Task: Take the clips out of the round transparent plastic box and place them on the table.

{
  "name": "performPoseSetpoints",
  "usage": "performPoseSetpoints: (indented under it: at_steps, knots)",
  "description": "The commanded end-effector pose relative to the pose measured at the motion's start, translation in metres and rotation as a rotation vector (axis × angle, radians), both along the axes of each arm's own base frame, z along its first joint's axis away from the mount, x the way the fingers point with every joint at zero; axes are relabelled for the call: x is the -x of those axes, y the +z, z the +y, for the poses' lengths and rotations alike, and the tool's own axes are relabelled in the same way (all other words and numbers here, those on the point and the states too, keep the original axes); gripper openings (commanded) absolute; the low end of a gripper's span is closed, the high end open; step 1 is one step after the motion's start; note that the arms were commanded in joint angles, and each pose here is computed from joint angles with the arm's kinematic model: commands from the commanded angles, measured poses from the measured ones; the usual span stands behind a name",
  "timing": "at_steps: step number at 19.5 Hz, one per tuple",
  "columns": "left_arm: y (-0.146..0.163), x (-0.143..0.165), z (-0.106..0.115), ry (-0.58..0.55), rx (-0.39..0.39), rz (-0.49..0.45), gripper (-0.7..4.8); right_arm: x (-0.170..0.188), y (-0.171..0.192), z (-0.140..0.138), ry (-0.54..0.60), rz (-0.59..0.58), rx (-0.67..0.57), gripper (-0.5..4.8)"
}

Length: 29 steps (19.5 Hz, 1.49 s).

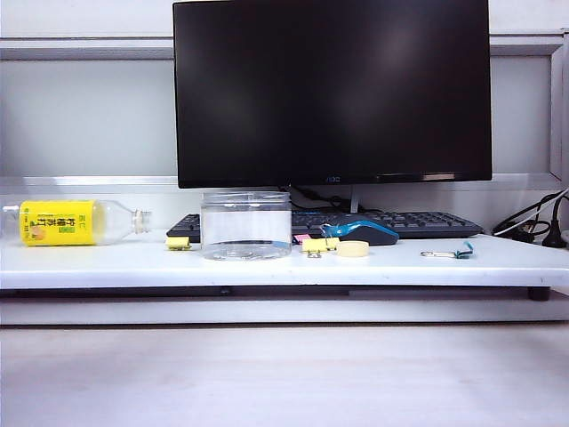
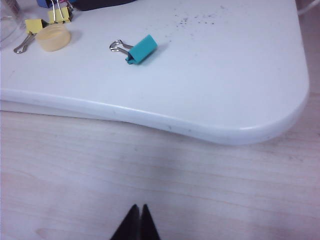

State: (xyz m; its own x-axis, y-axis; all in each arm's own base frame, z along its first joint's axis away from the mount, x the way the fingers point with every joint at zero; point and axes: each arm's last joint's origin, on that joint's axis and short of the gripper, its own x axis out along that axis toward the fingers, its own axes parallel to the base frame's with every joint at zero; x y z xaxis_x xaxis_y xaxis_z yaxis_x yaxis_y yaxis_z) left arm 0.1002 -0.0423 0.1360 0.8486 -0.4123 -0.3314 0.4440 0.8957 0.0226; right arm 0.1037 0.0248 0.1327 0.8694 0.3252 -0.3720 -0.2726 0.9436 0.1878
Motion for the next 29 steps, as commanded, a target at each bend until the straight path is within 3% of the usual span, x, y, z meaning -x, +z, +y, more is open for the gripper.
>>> performPoseSetpoints:
  at_steps: [1,6,13,17,29]
  knots:
    - [0.004,0.0,0.004,0.035,0.021,-0.048,-0.06,0.001,0.003,0.0,-0.001,-0.027,-0.009,-0.01]
    - [0.014,0.001,0.018,0.162,0.052,-0.159,-0.06,0.006,0.016,-0.002,-0.008,-0.172,-0.037,-0.01]
    - [0.018,0.001,0.033,0.308,0.051,-0.21,-0.06,0.005,0.018,-0.015,-0.136,-0.206,-0.03,-0.01]
    - [0.018,0.001,0.036,0.338,0.049,-0.218,-0.06,0.008,0.025,-0.02,-0.184,-0.286,-0.033,-0.01]
    - [0.019,0.001,0.036,0.334,0.051,-0.223,-0.06,0.008,0.025,-0.02,-0.185,-0.289,-0.033,-0.01]
